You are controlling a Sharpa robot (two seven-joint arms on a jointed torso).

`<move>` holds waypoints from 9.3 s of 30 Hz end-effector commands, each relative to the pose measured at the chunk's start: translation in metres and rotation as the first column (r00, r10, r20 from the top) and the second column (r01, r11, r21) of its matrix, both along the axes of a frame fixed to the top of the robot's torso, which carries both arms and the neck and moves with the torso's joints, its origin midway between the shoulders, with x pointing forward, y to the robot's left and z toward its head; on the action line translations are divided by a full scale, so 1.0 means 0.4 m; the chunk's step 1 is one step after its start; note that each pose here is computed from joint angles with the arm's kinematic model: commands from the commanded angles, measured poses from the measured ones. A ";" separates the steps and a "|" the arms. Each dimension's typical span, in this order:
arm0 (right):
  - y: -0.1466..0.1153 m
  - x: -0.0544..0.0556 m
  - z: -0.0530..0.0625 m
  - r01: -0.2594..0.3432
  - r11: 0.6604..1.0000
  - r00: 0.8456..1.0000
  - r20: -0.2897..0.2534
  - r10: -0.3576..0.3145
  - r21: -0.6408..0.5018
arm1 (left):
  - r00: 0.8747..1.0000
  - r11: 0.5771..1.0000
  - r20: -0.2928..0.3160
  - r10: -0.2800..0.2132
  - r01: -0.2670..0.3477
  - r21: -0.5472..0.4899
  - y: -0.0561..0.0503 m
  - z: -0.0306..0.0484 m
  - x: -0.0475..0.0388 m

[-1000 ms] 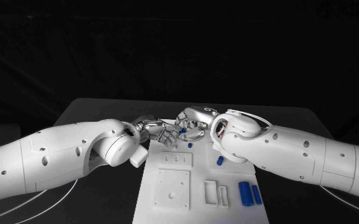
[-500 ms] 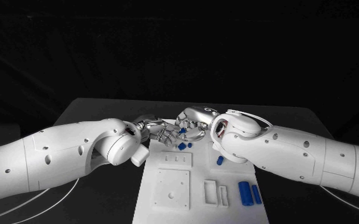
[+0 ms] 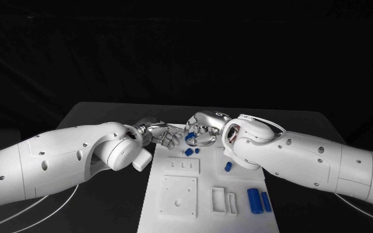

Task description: Assemble the parts on the task board

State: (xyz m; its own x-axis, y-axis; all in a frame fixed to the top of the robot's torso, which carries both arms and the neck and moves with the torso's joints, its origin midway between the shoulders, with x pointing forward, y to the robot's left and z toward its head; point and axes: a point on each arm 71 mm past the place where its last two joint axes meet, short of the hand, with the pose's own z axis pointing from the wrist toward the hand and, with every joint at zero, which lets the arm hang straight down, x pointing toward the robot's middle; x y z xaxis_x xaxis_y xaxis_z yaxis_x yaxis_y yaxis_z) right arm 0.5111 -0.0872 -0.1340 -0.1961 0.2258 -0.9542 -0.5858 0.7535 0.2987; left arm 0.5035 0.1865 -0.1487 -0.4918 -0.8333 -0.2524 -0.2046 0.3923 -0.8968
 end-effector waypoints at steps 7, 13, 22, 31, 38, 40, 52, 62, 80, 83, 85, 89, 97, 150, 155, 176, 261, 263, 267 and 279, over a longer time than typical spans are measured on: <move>-0.024 0.015 -0.008 -0.023 1.000 1.000 -0.018 0.022 -0.018 | 0.998 0.999 0.032 0.053 -0.052 -0.010 0.043 0.007 0.011; -0.022 0.025 -0.020 -0.068 0.989 0.998 -0.005 0.068 -0.130 | 0.995 0.996 0.048 0.089 -0.089 -0.010 0.077 0.009 0.017; -0.004 0.032 -0.034 -0.097 0.969 0.993 0.039 0.109 -0.229 | 0.994 0.996 0.063 0.091 -0.090 -0.018 0.085 0.012 0.018; 0.008 0.030 -0.057 -0.105 0.948 0.990 0.060 0.129 -0.299 | 0.994 0.996 0.070 0.087 -0.086 -0.026 0.086 0.014 0.016; 0.019 0.030 -0.060 -0.090 0.947 0.988 0.094 0.124 -0.307 | 0.994 0.996 0.073 0.084 -0.082 -0.028 0.086 0.015 0.015; 0.024 0.030 -0.059 -0.087 0.948 0.987 0.106 0.124 -0.306 | 0.994 0.996 0.074 0.082 -0.080 -0.029 0.086 0.015 0.015; 0.044 0.027 -0.072 -0.093 0.937 0.987 0.094 0.132 -0.337 | 0.995 0.997 0.074 0.073 -0.071 -0.032 0.081 0.015 0.014; 0.049 0.035 -0.089 -0.083 0.933 0.988 0.094 0.123 -0.350 | 0.995 0.997 0.075 0.064 -0.062 -0.036 0.078 0.016 0.009; 0.052 0.033 -0.104 -0.088 0.929 0.989 0.076 0.124 -0.361 | 0.995 0.998 0.074 0.062 -0.059 -0.037 0.077 0.017 0.007; 0.050 0.033 -0.106 -0.088 0.928 0.990 0.072 0.122 -0.363 | 0.995 0.998 0.074 0.061 -0.059 -0.037 0.078 0.016 0.007; 0.051 0.033 -0.107 -0.089 0.927 0.990 0.070 0.123 -0.364 | 0.995 0.998 0.074 0.061 -0.058 -0.037 0.078 0.016 0.007; 0.053 0.032 -0.110 -0.091 0.927 0.990 0.068 0.124 -0.364 | 0.996 0.998 0.073 0.060 -0.058 -0.037 0.078 0.016 0.007; 0.053 0.035 -0.114 -0.086 0.927 0.991 0.067 0.119 -0.366 | 0.996 0.998 0.072 0.059 -0.056 -0.037 0.077 0.016 0.007; 0.030 0.035 -0.095 -0.051 0.972 0.982 0.166 0.091 -0.229 | 0.995 0.998 0.077 0.059 -0.057 -0.038 0.085 0.017 0.010; 0.007 0.032 -0.092 -0.052 0.986 0.989 0.126 0.073 -0.160 | 0.995 0.997 0.082 0.064 -0.061 -0.039 0.089 0.017 0.013; -0.117 0.029 -0.035 0.021 0.942 0.986 -0.161 0.036 0.334 | 0.993 0.997 0.091 0.071 -0.066 -0.050 0.122 0.020 0.009; -0.114 -0.035 0.015 0.136 0.749 0.889 -0.413 0.196 0.649 | 0.973 0.870 -0.089 -0.215 0.150 -0.469 -0.043 -0.001 -0.067; -0.114 -0.034 0.015 0.136 0.749 0.889 -0.414 0.197 0.648 | 0.973 0.870 -0.088 -0.215 0.150 -0.469 -0.041 -0.001 -0.067; -0.115 -0.034 0.014 0.136 0.750 0.888 -0.415 0.197 0.647 | 0.973 0.871 -0.087 -0.212 0.148 -0.469 -0.037 -0.001 -0.067; -0.117 -0.033 0.012 0.139 0.752 0.886 -0.419 0.196 0.644 | 0.975 0.871 -0.083 -0.205 0.143 -0.470 -0.031 -0.001 -0.065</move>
State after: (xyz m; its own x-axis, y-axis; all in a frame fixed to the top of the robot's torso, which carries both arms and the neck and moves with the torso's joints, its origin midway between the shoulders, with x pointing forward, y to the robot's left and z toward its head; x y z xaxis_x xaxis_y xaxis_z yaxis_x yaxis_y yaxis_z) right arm 0.4986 -0.1349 -0.1295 -0.5534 0.7370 -0.3881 -0.2806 0.2738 0.9200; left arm 0.4785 0.1760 -0.1511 -0.6274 -0.7531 0.1982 -0.3041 0.0027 -0.9526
